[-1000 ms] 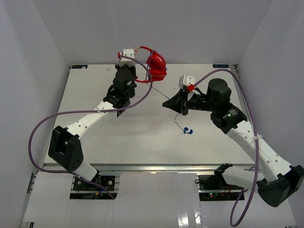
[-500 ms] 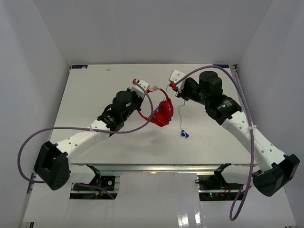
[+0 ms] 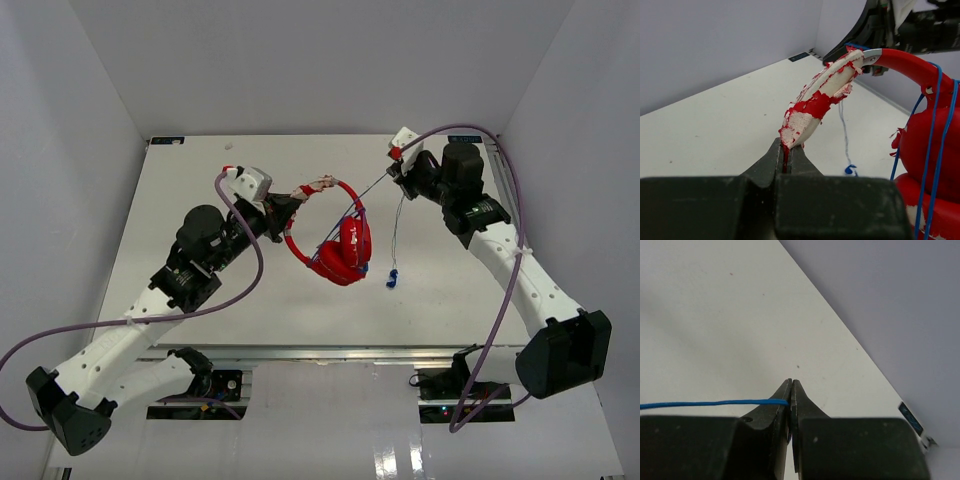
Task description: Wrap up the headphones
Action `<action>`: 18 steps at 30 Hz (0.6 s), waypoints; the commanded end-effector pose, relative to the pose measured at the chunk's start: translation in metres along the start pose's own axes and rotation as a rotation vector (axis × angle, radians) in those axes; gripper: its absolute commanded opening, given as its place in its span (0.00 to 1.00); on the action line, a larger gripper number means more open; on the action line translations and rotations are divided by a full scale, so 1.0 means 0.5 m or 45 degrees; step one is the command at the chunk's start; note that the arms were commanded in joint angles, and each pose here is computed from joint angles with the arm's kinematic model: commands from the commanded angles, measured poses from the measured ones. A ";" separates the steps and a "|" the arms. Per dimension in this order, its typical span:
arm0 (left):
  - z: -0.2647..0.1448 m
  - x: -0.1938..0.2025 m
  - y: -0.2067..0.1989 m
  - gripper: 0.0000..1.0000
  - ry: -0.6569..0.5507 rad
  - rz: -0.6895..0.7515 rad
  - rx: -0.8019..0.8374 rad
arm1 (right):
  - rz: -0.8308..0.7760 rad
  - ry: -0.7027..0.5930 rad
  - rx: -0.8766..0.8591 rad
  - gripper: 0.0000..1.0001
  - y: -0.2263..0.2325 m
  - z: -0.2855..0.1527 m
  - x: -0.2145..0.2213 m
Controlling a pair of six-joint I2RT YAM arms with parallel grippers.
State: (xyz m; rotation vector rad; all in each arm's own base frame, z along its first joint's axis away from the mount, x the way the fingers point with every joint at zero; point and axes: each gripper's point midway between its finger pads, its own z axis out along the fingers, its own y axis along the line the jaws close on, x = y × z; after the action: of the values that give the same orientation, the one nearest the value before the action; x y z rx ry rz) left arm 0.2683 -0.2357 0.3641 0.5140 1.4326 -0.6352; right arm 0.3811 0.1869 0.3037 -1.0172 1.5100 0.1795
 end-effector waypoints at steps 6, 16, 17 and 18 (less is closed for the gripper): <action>0.011 -0.274 -0.040 0.00 -0.466 -0.556 0.091 | 0.406 -0.474 -0.621 0.08 0.180 -0.008 -0.067; 0.109 -0.331 0.096 0.00 -0.661 -1.024 -0.439 | 0.688 -0.632 -0.889 0.08 0.248 -0.031 -0.112; 0.113 -0.318 0.116 0.00 -0.670 -1.029 -0.527 | 0.726 -0.640 -0.910 0.08 0.256 -0.040 -0.116; 0.115 -0.311 0.133 0.00 -0.685 -1.032 -0.595 | 0.740 -0.650 -0.923 0.08 0.263 -0.047 -0.121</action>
State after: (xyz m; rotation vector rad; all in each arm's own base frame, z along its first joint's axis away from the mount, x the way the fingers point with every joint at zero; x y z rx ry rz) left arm 0.3291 -0.2629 0.4939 -0.1896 1.3018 -1.0297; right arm 0.3020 0.2728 0.2719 -0.9325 1.3646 1.2202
